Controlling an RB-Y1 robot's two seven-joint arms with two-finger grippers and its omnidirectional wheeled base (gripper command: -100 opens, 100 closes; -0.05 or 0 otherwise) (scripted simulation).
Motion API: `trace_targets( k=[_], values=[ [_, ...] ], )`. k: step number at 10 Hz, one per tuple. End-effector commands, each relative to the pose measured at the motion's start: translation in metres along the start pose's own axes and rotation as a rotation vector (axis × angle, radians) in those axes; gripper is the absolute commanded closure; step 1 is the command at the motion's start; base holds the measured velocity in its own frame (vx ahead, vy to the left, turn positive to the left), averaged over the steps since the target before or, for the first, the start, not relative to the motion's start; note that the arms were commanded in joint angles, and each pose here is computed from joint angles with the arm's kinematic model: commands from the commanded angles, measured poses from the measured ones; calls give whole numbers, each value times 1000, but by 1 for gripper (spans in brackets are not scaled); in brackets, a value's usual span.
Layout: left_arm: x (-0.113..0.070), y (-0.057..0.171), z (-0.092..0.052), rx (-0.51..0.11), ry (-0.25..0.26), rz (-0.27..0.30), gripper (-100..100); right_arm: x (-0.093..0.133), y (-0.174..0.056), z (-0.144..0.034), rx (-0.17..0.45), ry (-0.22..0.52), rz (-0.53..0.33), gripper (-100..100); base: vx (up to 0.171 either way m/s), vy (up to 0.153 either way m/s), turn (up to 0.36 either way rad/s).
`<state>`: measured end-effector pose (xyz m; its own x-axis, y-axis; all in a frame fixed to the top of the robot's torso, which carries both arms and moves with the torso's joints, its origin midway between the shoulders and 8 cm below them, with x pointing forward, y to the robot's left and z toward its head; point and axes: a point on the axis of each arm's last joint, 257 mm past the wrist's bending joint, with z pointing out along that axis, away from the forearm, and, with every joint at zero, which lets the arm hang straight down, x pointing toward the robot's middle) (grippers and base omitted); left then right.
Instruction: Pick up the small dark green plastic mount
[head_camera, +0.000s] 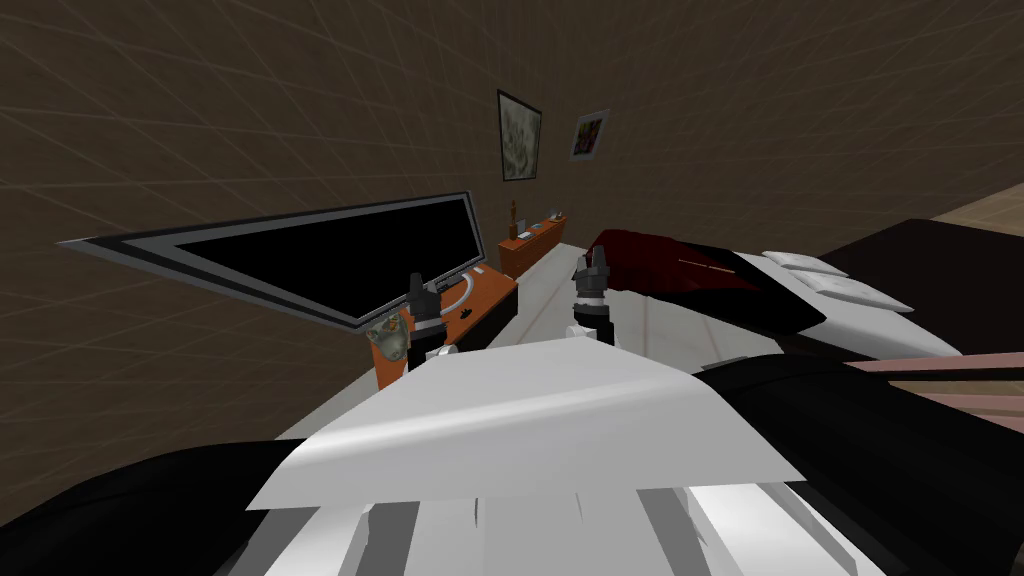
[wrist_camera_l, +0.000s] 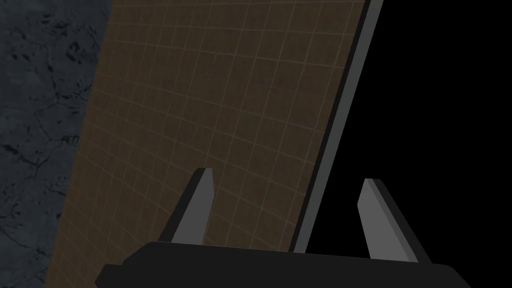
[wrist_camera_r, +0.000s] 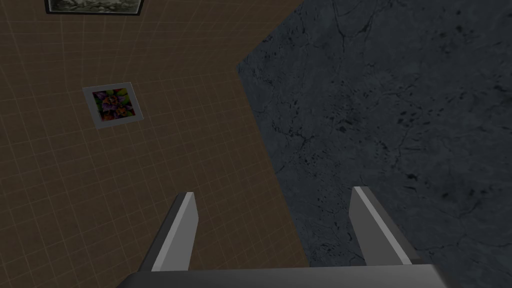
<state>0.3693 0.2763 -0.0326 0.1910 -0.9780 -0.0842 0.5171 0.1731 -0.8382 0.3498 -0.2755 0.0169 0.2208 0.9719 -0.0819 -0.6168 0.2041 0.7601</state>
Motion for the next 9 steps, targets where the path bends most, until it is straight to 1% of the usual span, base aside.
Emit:
trace_targets(
  k=[1,4,7,8,9],
  values=[
    [-1,14,-1,-41,15,4,-100,0,0,0,0,0,0,0,29,-28,-22],
    [-6,46,-6,-138,38,6,-100,0,0,0,0,0,0,0,68,-51,-22],
    [-16,90,-15,-270,52,3,-100,0,0,0,0,0,0,0,90,-70,-30],
    [-16,92,-16,-280,53,3,-100,0,0,0,0,0,0,0,63,-44,-7],
    [-21,109,-21,-331,55,1,-100,0,0,0,0,0,0,0,56,-34,-29]
  ],
)
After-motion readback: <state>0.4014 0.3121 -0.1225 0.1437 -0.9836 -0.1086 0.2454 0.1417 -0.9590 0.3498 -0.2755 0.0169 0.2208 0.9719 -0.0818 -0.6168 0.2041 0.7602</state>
